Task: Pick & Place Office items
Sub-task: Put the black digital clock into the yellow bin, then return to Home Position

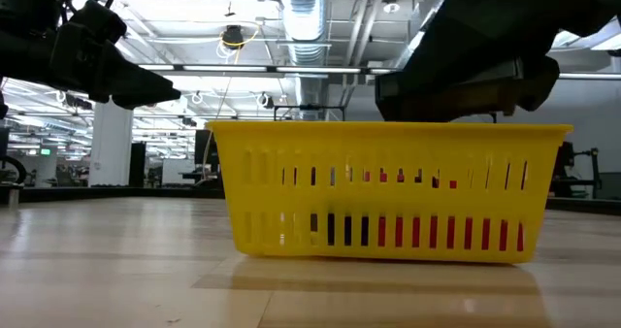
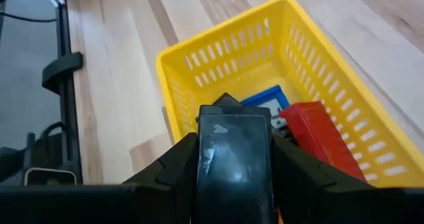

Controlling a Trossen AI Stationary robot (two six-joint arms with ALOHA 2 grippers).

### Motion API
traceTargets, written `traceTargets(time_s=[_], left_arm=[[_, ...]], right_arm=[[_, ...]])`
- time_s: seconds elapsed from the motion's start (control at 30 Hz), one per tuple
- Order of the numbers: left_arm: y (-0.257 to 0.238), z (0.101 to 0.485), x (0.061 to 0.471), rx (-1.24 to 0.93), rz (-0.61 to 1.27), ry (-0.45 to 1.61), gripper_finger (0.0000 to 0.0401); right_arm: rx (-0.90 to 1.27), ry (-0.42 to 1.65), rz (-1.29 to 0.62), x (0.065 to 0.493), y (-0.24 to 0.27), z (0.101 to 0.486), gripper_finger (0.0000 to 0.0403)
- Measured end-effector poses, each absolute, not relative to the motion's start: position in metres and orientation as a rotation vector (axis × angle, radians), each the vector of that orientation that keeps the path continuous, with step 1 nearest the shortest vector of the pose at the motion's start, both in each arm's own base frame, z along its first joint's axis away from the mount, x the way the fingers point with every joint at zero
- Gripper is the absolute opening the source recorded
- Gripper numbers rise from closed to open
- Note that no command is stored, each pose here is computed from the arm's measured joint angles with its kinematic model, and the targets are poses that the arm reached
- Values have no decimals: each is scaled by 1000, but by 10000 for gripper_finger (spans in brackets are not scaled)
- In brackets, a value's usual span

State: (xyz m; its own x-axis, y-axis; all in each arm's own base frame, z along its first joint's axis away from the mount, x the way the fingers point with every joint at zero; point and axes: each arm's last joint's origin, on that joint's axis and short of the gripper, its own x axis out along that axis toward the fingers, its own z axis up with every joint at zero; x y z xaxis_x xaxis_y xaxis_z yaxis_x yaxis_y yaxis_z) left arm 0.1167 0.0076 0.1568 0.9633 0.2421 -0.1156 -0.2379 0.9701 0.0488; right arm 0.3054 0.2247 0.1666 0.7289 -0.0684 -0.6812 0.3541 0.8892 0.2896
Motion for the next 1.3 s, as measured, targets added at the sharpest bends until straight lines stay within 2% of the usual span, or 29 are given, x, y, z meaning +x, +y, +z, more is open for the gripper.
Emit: traceTargets(time_s=[0.13,0.43,0.8,1.0,1.17,1.3], left_arm=[[8,157,117,35,243,122,227],[8,157,117,35,243,121,228],[8,157,117,35,243,121,227],[8,157,117,35,243,121,226],[8,157,117,35,243,121,227],[8,157,117,34,243,121,226]], right_arm=[[407,719,-247,305,224,166,153],[397,708,-255,305,224,167,196],[329,630,-316,304,224,170,195],[207,635,-394,286,214,188,195],[65,580,-502,259,194,220,195],[-12,511,-428,245,181,230,195]])
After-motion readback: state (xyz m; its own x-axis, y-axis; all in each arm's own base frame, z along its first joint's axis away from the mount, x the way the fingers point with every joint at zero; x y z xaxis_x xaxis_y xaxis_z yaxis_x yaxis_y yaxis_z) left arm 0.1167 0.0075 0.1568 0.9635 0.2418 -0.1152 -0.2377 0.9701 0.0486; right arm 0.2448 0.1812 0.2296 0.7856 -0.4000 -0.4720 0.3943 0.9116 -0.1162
